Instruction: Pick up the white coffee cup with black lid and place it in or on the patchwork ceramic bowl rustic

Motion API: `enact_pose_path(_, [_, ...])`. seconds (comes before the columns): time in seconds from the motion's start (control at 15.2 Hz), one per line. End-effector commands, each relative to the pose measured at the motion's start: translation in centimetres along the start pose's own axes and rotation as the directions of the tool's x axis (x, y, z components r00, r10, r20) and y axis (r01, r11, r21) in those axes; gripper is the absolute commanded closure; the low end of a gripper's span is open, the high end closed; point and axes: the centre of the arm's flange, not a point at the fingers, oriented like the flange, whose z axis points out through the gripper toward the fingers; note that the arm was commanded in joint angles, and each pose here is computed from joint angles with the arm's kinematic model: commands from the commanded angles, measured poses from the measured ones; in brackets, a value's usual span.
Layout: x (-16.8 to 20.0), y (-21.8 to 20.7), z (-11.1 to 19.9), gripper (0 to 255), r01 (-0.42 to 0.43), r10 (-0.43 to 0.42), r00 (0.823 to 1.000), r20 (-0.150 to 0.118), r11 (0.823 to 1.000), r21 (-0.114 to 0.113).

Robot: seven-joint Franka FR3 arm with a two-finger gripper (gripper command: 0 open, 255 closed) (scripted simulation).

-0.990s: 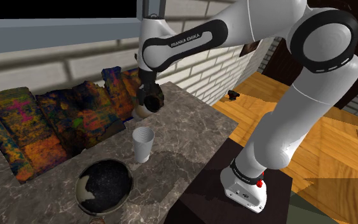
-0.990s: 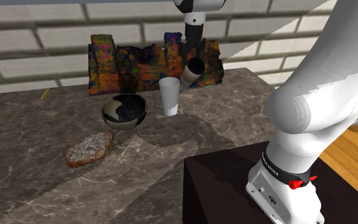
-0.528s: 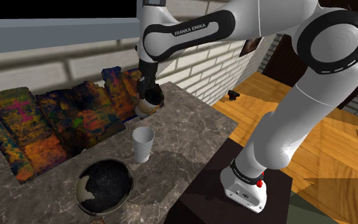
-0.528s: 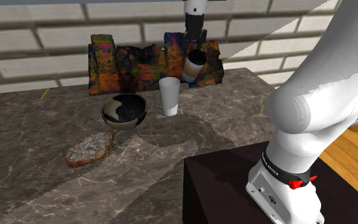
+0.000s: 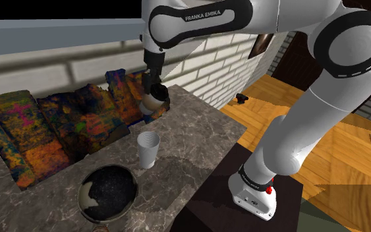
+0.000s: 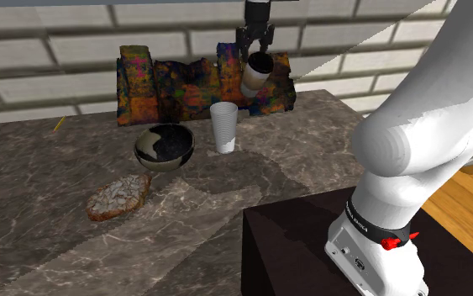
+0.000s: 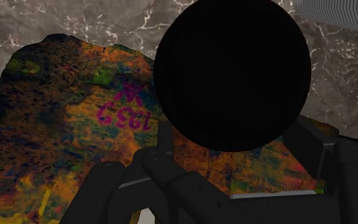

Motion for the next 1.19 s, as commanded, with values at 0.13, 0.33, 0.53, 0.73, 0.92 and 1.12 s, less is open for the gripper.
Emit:
enact_pose_path(0.13, [0.1, 0.0, -2.1, 255, 0.000, 0.000, 1.000, 0.000, 1.000, 0.000])
enact_pose_path(0.33, [0.1, 0.0, -3.7, 255, 0.000, 0.000, 1.000, 0.000, 1.000, 0.000])
enact_pose_path(0.53, [0.1, -2.6, -4.0, 255, 0.000, 0.000, 1.000, 0.000, 1.000, 0.000])
enact_pose_path(0.73, [0.1, -6.6, -4.4, 255, 0.000, 0.000, 1.000, 0.000, 1.000, 0.000])
enact_pose_path(0.92, [0.1, -10.5, -4.8, 255, 0.000, 0.000, 1.000, 0.000, 1.000, 0.000])
enact_pose_path(1.12, [0.1, -14.5, -5.2, 255, 0.000, 0.000, 1.000, 0.000, 1.000, 0.000])
